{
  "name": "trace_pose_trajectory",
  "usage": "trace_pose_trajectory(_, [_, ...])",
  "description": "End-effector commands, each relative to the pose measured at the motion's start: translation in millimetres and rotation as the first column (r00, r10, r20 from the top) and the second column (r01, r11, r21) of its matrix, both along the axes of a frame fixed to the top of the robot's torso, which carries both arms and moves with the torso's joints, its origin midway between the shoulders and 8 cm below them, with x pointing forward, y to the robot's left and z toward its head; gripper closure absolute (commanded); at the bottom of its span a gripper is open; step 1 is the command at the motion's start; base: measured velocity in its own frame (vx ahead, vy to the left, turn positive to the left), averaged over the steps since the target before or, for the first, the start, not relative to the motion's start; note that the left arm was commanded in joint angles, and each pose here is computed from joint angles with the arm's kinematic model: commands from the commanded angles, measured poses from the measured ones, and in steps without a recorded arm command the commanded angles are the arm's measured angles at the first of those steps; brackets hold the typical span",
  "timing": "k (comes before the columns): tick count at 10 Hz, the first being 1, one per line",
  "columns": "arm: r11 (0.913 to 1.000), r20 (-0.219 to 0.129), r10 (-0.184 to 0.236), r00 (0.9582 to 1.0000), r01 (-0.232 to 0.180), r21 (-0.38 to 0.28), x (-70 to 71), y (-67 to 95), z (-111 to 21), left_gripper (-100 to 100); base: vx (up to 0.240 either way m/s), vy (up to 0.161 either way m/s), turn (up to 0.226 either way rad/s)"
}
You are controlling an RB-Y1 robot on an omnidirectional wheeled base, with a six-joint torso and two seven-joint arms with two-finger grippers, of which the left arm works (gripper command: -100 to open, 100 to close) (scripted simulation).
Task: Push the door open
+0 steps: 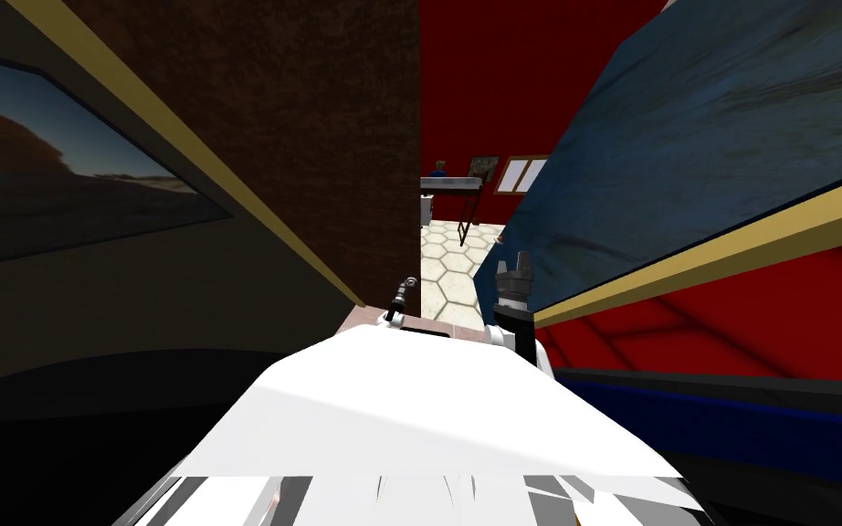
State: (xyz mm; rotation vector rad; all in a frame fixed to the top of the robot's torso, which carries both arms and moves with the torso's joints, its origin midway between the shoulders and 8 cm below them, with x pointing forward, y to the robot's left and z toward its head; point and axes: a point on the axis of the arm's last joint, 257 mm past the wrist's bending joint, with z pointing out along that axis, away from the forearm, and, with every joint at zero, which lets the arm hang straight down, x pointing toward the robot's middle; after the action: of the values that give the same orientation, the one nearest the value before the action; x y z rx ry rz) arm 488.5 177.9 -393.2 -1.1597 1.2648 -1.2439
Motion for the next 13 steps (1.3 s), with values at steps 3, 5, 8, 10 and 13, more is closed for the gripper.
trace_pose_trajectory(3, [0.9987,0.008,0.045,0.9989,-0.046,0.024,5.0,33.4,3.9,100,0.167,-0.07,0.037])
trace_pose_trajectory(5, [0.9979,0.009,0.059,0.9982,-0.059,0.029,5.3,41.8,4.2,100,0.151,-0.065,0.03])
trace_pose_trajectory(8, [0.9954,0.01,0.088,0.9961,-0.088,0.037,5.8,59.2,4.8,100,0.108,-0.041,0.029])
trace_pose_trajectory(10, [0.9919,0.012,0.12,0.9928,-0.12,0.043,5.8,76.5,5.6,100,0.155,-0.062,0.062])
trace_pose_trajectory(13, [0.9858,0.014,0.161,0.9868,-0.162,0.045,5.2,96.7,6.6,100,0.151,-0.076,0.045])
